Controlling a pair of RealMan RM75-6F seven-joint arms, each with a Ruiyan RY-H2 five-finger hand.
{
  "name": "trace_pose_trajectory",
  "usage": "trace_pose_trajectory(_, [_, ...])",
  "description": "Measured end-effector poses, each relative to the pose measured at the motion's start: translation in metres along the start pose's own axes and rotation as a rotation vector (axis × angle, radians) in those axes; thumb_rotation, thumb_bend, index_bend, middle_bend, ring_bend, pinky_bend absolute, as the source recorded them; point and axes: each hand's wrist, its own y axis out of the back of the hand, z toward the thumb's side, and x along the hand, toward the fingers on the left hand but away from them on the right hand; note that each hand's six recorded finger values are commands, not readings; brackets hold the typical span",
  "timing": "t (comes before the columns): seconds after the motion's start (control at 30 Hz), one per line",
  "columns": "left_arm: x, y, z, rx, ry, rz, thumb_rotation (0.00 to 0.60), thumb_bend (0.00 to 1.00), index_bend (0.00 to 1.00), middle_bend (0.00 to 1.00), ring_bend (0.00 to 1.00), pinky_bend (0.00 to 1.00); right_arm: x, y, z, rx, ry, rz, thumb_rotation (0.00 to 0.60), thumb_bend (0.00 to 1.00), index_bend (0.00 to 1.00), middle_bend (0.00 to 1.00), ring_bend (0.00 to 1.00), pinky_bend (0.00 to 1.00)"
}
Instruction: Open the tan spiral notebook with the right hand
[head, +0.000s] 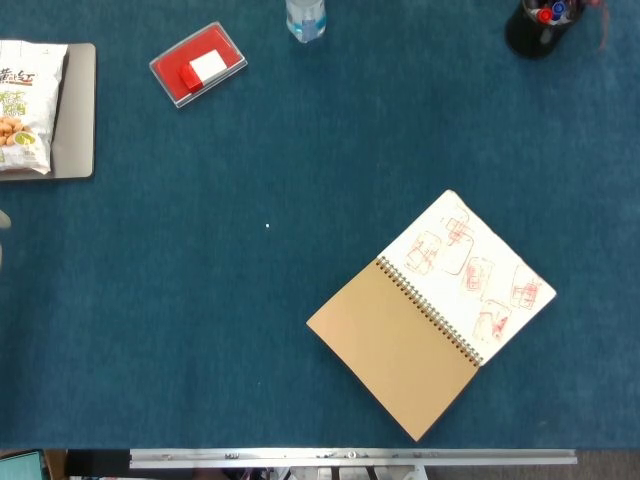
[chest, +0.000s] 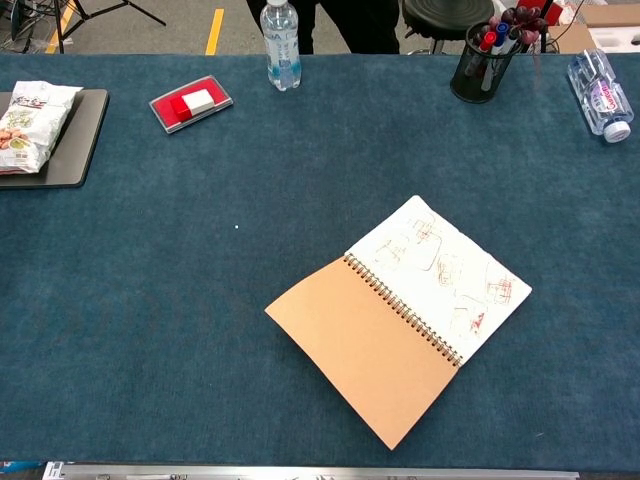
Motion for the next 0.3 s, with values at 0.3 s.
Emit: trace_pose_trajectory(0.3, [0.002,0.0,-0.006,0.0,0.015,0.005,0.6,0.43,0.44,0.35,0.26,0.45,-0.005,0.005,-0.014,-0.041,-0.032,-0.003,0.6,0.0,0.01,0.14,0.0,0.11])
